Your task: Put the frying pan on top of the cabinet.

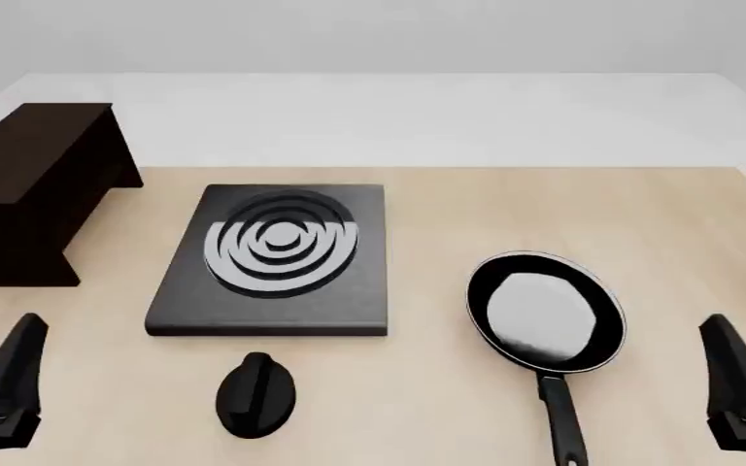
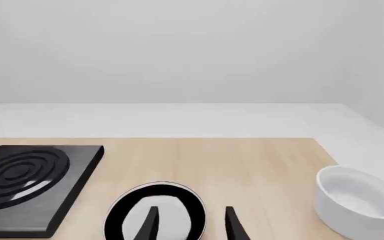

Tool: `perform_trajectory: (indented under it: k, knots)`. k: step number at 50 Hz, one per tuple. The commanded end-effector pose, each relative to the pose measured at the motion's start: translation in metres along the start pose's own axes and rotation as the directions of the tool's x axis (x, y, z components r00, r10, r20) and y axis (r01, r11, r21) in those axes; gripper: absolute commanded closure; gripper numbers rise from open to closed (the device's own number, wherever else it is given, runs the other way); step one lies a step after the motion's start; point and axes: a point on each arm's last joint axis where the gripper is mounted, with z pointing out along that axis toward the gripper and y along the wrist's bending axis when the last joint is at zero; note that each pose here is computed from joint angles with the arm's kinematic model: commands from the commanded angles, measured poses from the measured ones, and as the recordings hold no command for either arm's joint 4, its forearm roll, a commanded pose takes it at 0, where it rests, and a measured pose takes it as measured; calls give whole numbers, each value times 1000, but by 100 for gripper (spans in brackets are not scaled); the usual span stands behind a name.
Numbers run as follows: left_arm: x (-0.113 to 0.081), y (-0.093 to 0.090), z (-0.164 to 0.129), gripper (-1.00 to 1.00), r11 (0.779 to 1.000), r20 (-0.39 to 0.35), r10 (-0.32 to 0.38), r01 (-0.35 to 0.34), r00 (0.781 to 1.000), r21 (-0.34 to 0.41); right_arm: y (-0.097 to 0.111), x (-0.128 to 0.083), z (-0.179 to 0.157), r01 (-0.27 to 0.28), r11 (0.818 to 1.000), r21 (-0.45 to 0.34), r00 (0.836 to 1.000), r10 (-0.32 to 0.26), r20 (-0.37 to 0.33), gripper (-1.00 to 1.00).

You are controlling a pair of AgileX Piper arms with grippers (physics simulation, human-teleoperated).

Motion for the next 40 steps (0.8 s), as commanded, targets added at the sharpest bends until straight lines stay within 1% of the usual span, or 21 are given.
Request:
perform_trajectory:
  k: [1,8,11,12,13,14,19,22,23,24,25,26,27,28,30,31,33,36,37,38,40]
  knots:
    - [-1,0,-2,-100,1000,13,5,-5,1000,5,0,-1,0,4,1000,0,1000,-4,-1,-100]
    - [-17,-4,-2,-100,996,23,-49,48,999,70,0,-5,0,-4,1000,1,1000,4,-1,-100]
    - [-45,-13,5,-100,976,22,2,-7,1000,216,0,-7,0,-8,1000,3,1000,8,0,-100]
    - [-45,-13,5,-100,976,22,2,-7,1000,216,0,-7,0,-8,1000,3,1000,8,0,-100]
    - [-70,-15,2,-100,960,49,-26,12,998,278,0,-8,-1,-11,1000,4,1000,11,1,-100]
    - [-75,-20,11,-100,951,-2,-53,52,999,304,0,-10,-1,-11,1000,4,1000,11,2,-100]
    - [-122,-23,16,-100,925,-21,-157,155,987,347,0,-11,-1,-17,1000,8,1000,17,8,-100]
    - [-132,-35,29,-100,888,-93,-191,212,977,408,-1,-12,-1,-19,1000,9,1000,18,12,-100]
    - [-132,-35,29,-100,888,-93,-191,212,977,408,-1,-12,-1,-20,1000,10,1000,20,12,-100]
    - [-134,-46,43,-100,855,-180,-242,297,954,425,-1,-12,-1,-21,1000,10,1000,21,13,-100]
    - [-134,-46,43,-100,855,-180,-242,297,954,425,-1,-12,-1,-21,1000,10,1000,21,13,-100]
    - [-136,-49,45,-100,836,-206,-269,334,941,435,-1,-12,-1,-22,1000,10,1000,21,13,-100]
    - [-137,-61,53,-100,822,-240,-226,317,944,473,-1,-12,-1,-23,1000,11,1000,23,14,-100]
    - [-133,-66,60,-100,817,-291,-238,352,927,456,-1,-13,-1,-22,1000,10,1000,22,15,-100]
    - [-127,-91,72,-100,774,-393,-189,383,900,504,-1,-11,-1,-24,1000,11,1000,24,17,-100]
    - [-130,-97,73,-100,765,-385,-160,361,909,534,-1,-12,-1,-26,1000,11,1000,26,17,-100]
    - [-130,-98,75,-100,769,-398,-161,367,903,523,-1,-13,-1,-27,1000,12,999,27,18,-100]
    - [-146,-109,78,-100,747,-403,-132,358,905,559,-1,-14,-1,-30,999,13,999,30,21,-100]
    - [-146,-109,78,-100,747,-403,-132,358,905,559,-1,-14,-1,-30,999,13,999,30,21,-100]
    - [-146,-111,88,-100,777,-420,-80,320,904,542,-1,-10,-1,-32,999,13,999,32,23,-100]
    - [-152,-110,84,-100,762,-412,-111,344,904,549,-1,-9,-1,-33,999,13,999,33,23,-100]
